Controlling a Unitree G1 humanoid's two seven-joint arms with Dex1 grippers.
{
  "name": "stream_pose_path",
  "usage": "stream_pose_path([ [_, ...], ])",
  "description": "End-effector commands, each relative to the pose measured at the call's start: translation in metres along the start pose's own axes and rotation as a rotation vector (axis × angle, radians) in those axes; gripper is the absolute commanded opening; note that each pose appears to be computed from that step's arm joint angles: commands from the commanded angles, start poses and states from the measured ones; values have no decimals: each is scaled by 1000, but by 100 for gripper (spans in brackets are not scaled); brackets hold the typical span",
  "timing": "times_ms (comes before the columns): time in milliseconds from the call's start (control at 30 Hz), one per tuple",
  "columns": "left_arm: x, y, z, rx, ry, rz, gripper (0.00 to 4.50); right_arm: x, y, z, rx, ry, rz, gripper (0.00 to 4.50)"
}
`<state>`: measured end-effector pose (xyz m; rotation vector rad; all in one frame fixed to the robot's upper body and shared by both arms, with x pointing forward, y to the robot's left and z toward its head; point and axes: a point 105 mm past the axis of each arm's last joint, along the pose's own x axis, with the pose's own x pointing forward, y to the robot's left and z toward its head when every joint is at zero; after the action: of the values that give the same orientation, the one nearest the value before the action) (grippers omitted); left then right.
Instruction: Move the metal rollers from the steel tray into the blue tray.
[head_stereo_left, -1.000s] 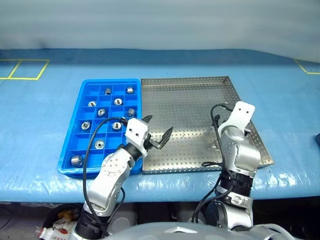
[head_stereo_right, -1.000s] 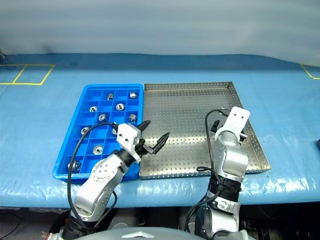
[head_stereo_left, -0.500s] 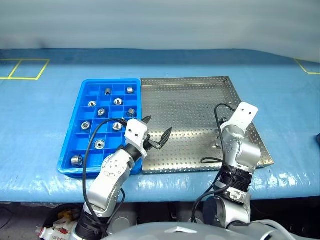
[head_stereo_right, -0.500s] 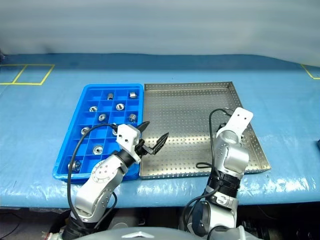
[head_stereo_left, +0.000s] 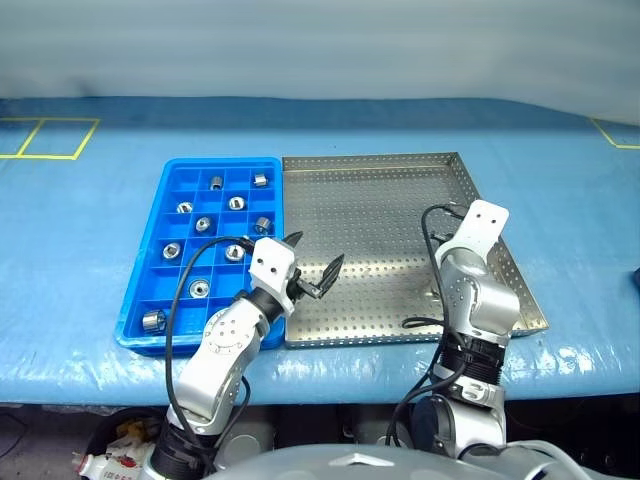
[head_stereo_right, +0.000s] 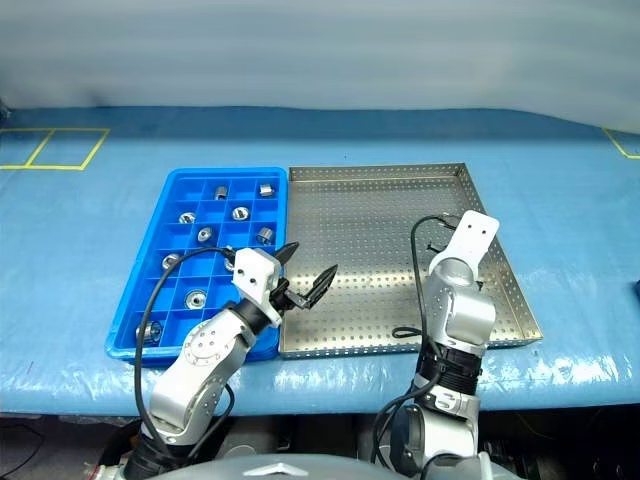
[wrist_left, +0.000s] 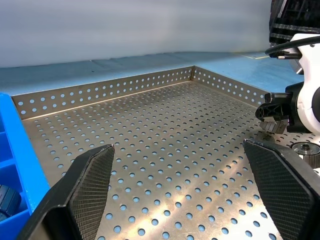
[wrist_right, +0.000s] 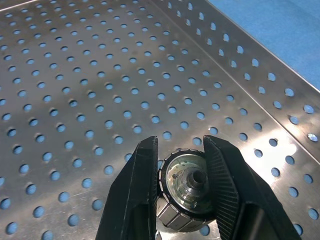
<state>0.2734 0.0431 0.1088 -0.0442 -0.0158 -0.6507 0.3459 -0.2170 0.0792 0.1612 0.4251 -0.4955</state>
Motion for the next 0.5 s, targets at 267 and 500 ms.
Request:
stream_pose_path([
  [267,1,-4,12,-4,-57,16,450,-27,35,50,-81,-210,170,106],
  [500,-7,18,20,36,-102,166,450,-53,79,56,-252,-276,423,106],
])
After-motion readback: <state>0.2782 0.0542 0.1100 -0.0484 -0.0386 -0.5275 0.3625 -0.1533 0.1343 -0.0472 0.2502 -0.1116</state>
